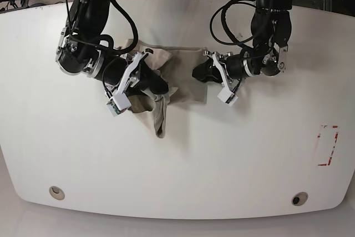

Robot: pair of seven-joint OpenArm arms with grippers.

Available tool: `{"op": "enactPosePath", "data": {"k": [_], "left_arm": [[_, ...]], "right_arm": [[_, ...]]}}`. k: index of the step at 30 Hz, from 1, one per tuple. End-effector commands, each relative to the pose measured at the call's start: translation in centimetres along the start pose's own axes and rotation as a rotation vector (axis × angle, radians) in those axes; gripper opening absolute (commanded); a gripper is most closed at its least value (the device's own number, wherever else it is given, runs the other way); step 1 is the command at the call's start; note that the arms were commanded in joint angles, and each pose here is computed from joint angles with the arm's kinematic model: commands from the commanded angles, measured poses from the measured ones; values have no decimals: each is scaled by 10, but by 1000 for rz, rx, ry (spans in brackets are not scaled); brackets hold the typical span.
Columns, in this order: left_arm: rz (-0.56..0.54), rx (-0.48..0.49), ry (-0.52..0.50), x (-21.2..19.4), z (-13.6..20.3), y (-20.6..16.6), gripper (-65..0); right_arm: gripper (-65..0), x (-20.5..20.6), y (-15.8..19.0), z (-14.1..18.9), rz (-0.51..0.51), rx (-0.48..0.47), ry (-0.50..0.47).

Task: Fold the T-shirt properly
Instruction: 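Grasp the strip ends and fold them toward each other with both grippers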

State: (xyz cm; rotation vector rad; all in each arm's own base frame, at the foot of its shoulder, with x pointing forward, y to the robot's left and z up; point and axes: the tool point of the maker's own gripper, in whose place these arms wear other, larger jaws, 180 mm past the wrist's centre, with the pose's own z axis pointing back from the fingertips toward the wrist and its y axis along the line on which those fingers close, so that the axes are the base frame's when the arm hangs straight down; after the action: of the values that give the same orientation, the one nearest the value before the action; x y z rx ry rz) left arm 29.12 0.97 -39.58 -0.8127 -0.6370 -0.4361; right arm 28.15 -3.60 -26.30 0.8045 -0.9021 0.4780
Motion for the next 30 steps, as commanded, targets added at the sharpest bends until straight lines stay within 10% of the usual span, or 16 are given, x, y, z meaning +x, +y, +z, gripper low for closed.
{"op": "enactPosePath", "data": {"k": [1,15,24,30], "left_arm": [[-7,-32,-25,8,-5,-6,-589],[13,-82,-6,-7,-23,-17,-589],[-21,-61,-24,10,-16,-7,-589],[-71,-32,-82,34,-1,-3,-589]], "right_arm": [[-650,13,10,-4,20,46,-42],[-634,2,15,-42,-64,161,-12],[-163,-20,29,-45,13,213,104],[-54,-29,25,-35,52,204,154]]}}
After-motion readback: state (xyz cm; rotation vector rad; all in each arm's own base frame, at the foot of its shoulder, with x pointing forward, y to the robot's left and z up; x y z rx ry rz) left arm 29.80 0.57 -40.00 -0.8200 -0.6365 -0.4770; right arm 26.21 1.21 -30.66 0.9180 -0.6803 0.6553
